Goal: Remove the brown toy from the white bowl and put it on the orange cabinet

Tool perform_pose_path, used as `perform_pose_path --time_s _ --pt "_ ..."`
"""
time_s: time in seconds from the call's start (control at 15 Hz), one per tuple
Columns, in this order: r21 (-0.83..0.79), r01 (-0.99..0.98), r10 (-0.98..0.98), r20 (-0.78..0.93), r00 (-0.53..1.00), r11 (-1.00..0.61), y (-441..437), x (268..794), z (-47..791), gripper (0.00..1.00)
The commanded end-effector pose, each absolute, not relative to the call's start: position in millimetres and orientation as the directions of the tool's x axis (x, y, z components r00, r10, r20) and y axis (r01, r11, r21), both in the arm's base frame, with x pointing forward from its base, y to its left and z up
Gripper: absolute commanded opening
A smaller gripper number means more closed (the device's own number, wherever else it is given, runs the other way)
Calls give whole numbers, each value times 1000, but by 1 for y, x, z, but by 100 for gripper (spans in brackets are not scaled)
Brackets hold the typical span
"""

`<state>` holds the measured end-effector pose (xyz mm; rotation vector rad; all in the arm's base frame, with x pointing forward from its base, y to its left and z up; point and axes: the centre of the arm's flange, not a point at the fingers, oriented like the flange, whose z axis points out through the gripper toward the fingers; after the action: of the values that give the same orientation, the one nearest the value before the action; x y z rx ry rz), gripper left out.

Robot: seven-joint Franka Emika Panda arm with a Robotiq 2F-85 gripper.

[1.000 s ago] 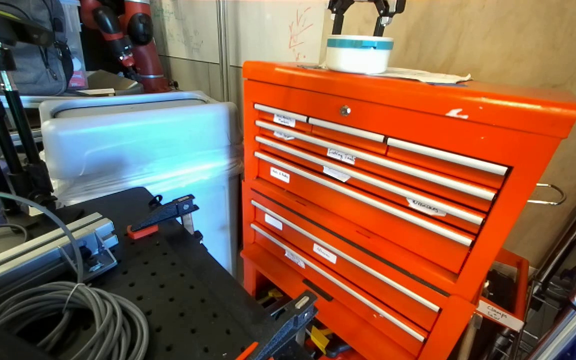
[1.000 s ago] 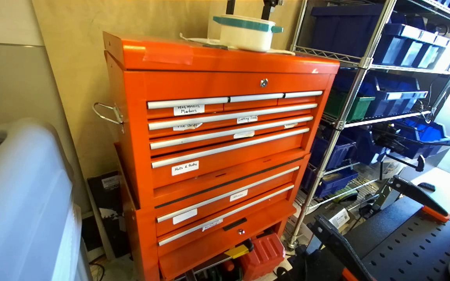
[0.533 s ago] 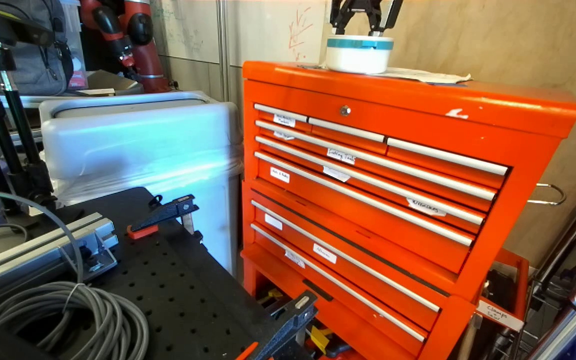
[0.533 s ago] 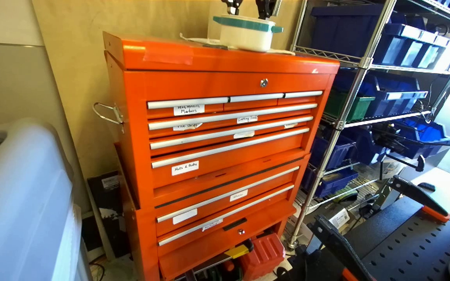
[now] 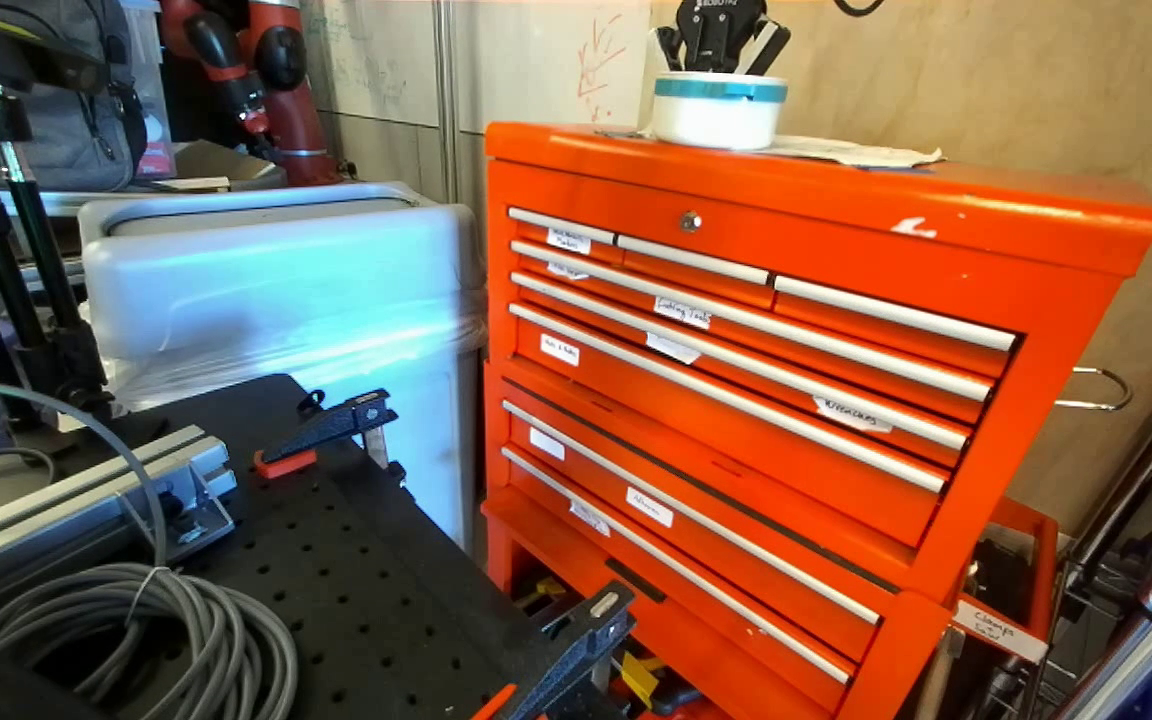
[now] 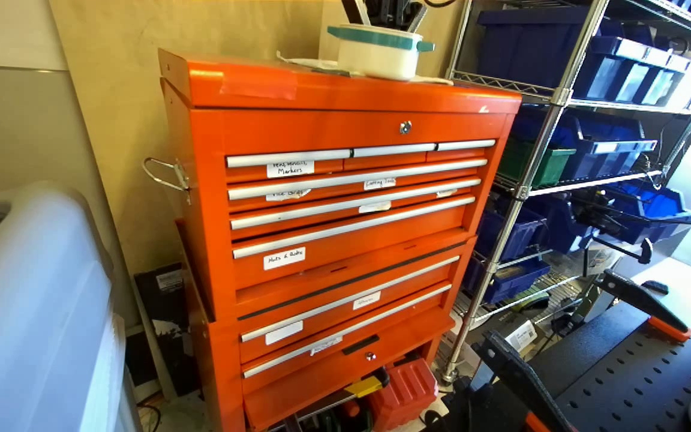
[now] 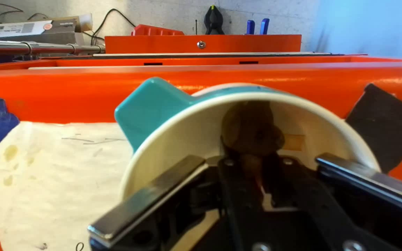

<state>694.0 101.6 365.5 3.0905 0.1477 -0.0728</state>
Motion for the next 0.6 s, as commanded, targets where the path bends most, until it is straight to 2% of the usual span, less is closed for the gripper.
perform_pose_path --time_s 0.0,0.33,0.53 --pt "119 130 124 -56 991 -984 99 698 358 3" --pt "147 129 130 1 991 -981 90 706 390 3" --pt "92 93 96 27 995 -991 83 714 418 3"
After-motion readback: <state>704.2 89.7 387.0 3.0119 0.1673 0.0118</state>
